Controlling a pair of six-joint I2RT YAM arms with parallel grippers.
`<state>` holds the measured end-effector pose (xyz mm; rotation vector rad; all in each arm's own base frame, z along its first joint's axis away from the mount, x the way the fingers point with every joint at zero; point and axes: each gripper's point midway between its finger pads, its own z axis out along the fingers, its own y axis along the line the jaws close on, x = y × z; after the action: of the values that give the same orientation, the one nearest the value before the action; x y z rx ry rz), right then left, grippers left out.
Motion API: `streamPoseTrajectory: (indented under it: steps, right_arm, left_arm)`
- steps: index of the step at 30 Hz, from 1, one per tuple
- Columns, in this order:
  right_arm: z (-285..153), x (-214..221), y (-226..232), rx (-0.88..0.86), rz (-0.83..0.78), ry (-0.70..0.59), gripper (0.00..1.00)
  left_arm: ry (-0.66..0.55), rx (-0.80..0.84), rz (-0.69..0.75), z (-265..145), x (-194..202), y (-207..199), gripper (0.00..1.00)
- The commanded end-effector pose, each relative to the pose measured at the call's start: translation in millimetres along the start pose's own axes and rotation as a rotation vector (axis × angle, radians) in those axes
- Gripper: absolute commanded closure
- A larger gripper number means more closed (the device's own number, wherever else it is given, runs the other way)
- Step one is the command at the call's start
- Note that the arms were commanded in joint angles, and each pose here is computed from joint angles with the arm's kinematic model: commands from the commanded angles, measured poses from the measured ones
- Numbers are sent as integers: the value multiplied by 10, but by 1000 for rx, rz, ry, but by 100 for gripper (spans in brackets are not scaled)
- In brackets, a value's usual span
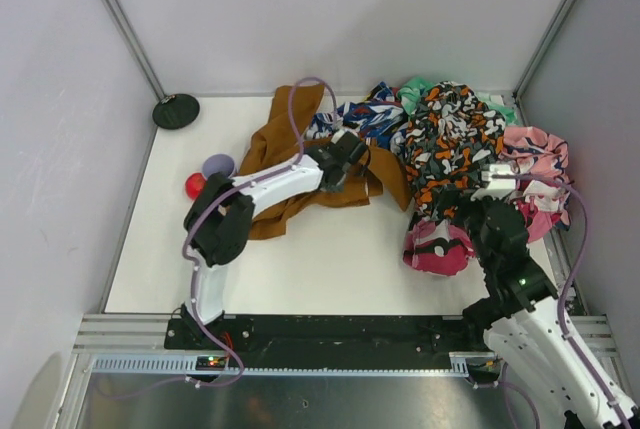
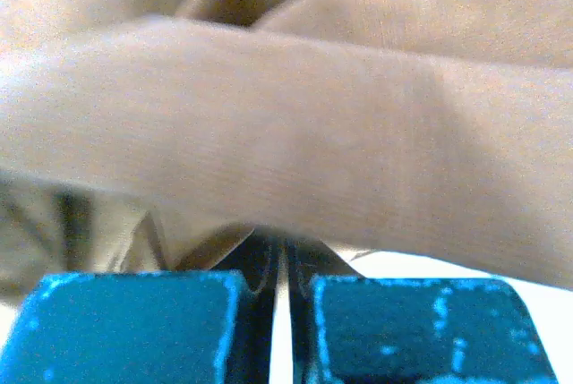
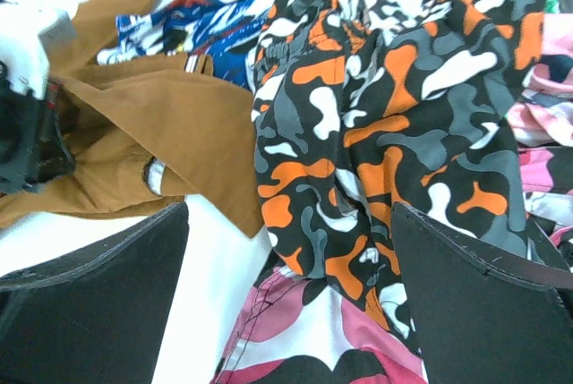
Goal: Pick out a specific cloth from the pile
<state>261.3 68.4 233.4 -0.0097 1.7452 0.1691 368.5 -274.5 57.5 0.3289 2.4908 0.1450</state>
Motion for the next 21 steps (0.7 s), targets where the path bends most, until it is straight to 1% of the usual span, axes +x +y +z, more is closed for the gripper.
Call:
streamPoseTrajectory:
  steps: [1, 4, 6, 9, 13, 16, 21]
  right_arm:
    - [-97, -189, -118, 57, 85, -123, 1]
    - [-149, -250, -98, 33, 105, -170, 1]
    - [-169, -285, -84, 20, 109, -191, 1]
    - [-182, -313, -68, 8, 105, -204, 1]
    - [-182, -324, -39, -9, 103, -207, 1]
    - [-187, -339, -19, -20, 102, -212, 1]
    - [-200, -361, -11, -27, 102, -221, 1]
  left_arm:
    - [-449, 69, -99, -1451, -1494, 374, 99]
    - [-609, 216, -85, -2237, -1905, 371, 99]
    - [-711, 282, -61, -2726, -2087, 375, 99]
    - [-866, 323, -25, -3456, -2268, 438, 99]
    - [-1042, 368, 13, -4301, -2362, 526, 99]
    - [-1130, 422, 30, -4766, -2328, 545, 99]
    - [-1202, 554, 69, -5224, -2196, 405, 99]
